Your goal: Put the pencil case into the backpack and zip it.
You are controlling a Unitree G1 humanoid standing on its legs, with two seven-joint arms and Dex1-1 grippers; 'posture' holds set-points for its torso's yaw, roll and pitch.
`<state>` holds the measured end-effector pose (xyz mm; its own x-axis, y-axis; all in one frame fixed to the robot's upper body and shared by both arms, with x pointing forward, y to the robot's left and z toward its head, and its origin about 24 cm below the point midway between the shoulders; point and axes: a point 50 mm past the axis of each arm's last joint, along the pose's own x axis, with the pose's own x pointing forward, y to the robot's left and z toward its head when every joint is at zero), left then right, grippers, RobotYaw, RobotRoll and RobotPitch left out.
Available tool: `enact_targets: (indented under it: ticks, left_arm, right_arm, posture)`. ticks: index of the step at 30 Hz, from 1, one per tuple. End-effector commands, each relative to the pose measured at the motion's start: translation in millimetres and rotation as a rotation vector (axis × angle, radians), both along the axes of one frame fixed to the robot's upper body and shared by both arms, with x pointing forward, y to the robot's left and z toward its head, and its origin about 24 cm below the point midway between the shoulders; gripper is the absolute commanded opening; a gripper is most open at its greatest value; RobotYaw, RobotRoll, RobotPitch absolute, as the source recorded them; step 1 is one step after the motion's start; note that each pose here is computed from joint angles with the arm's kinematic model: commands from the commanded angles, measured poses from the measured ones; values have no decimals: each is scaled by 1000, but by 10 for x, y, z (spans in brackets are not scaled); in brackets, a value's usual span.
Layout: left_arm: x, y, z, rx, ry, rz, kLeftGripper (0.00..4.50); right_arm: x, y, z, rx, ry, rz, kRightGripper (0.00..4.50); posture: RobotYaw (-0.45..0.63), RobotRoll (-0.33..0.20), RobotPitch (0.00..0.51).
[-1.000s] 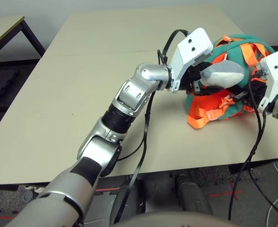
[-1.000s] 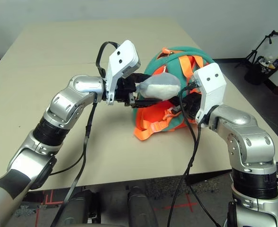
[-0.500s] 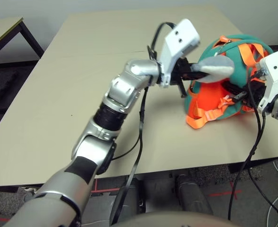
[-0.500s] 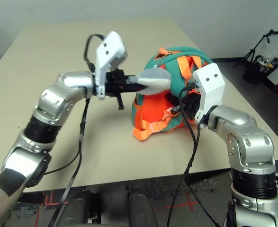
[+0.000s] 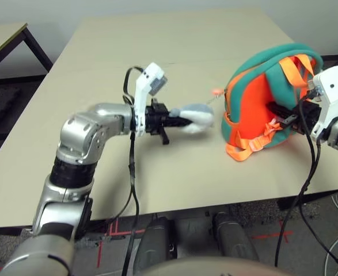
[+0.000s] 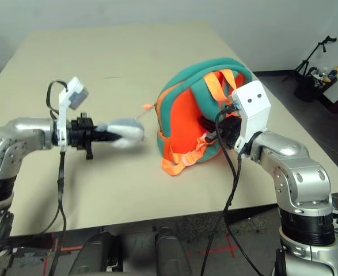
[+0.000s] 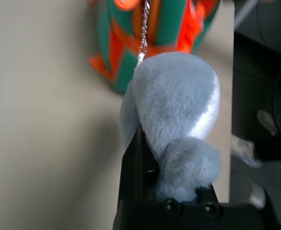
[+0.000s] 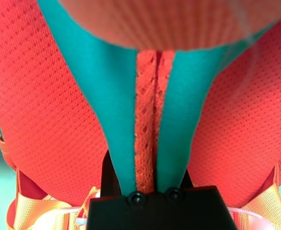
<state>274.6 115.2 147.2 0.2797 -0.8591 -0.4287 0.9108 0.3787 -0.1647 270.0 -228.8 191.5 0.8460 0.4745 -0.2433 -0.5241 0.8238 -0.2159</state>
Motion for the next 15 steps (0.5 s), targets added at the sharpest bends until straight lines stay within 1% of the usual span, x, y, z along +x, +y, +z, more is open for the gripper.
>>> enact_targets:
  ticks: [1, 3, 5, 7, 9, 10, 13, 14, 15]
  left_arm:
    - [68, -121, -440, 121, 32, 9, 142]
    - [149, -232, -571, 141, 19, 7, 142]
    - [226, -338, -703, 143, 38, 14, 142]
    - [296, -363, -817, 211, 10, 1, 142]
    - [333, -356, -848, 249, -21, -20, 141]
    - [345, -357, -831, 244, -28, -24, 141]
    - [371, -337, -672, 167, -29, 20, 133]
    - [375, -293, -560, 126, -32, 45, 483]
    - [374, -197, -389, 79, -27, 85, 854]
  right_arm:
    - [7, 38, -77, 11, 21, 5, 98]
    - [5, 47, -96, 18, 21, 1, 98]
    - [2, 51, -112, 25, 18, -6, 98]
    - [0, 46, -129, 29, 16, -14, 98]
    - [-3, 36, -147, 29, 18, -23, 98]
    - [-7, 25, -161, 32, 21, -33, 98]
    - [-40, -17, -200, 40, 43, -52, 98]
    - [-61, -28, -188, 73, 54, -60, 448]
    - [-88, -43, -134, 134, 65, -72, 817]
  posture:
    - [-27, 0, 87]
    - [-30, 0, 87]
    - [-39, 0, 82]
    - [-44, 0, 79]
    - [-51, 0, 73]
    - [-53, 0, 67]
    - [-56, 0, 55]
    - [-56, 0, 53]
    - [-55, 0, 52]
